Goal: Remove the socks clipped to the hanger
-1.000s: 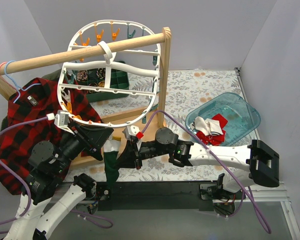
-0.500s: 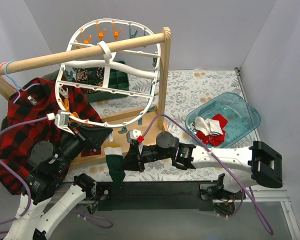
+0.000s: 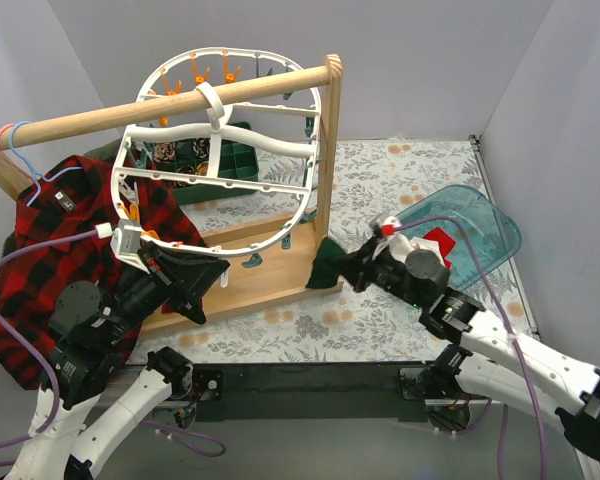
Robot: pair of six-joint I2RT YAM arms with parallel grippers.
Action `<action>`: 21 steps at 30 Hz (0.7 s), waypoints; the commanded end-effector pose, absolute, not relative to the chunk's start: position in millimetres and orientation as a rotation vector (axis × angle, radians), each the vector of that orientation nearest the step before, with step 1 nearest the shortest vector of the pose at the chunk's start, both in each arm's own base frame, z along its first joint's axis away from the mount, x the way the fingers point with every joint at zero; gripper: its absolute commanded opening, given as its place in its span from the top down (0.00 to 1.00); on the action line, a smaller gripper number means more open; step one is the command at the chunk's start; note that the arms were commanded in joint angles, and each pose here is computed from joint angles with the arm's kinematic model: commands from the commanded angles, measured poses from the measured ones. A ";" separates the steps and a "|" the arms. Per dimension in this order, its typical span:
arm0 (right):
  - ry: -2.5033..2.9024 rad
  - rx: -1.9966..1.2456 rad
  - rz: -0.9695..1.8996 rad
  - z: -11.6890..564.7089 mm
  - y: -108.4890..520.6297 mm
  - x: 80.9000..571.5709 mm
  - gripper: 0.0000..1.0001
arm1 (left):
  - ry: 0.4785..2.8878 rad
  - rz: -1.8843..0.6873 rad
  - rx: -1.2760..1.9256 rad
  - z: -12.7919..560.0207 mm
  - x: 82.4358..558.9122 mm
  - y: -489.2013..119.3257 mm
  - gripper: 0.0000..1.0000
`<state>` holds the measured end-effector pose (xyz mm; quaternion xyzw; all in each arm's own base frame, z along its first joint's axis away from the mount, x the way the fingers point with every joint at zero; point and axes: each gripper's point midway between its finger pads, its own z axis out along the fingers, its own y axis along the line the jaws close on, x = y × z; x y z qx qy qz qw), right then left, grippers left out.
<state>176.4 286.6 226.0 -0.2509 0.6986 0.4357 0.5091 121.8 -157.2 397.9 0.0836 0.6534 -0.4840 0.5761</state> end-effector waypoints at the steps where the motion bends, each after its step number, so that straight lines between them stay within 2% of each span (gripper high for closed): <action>1: 1.749 -0.216 0.589 245.5 186.5 242.1 0.99 | 1.473 -1.160 0.302 416.5 111.4 -164.2 1.00; 7: 1.852 0.117 0.127 240.6 71.2 281.9 0.99 | 1.449 -1.174 0.329 422.5 108.4 -166.4 1.00; 12: 1.936 0.166 0.013 216.5 43.0 290.0 0.99 | 1.443 -1.186 0.335 425.4 105.9 -167.0 1.00; 13: 1.952 0.158 0.011 211.9 42.8 289.9 0.96 | 1.440 -1.189 0.340 426.2 104.9 -167.3 1.00; 16: 2.008 0.098 0.054 194.9 53.3 286.7 0.63 | 1.431 -1.193 0.349 429.3 103.2 -167.6 1.00; 17: 2.019 0.074 0.083 192.0 58.6 284.9 0.44 | 1.428 -1.193 0.349 429.9 103.8 -167.9 1.00; 20: 2.034 0.018 0.139 188.8 68.5 280.3 0.24 | 1.408 -1.199 0.357 434.6 101.5 -167.6 1.00; 21: 2.035 -0.012 0.146 189.8 70.8 279.1 0.23 | 1.402 -1.201 0.358 436.8 100.3 -167.2 1.00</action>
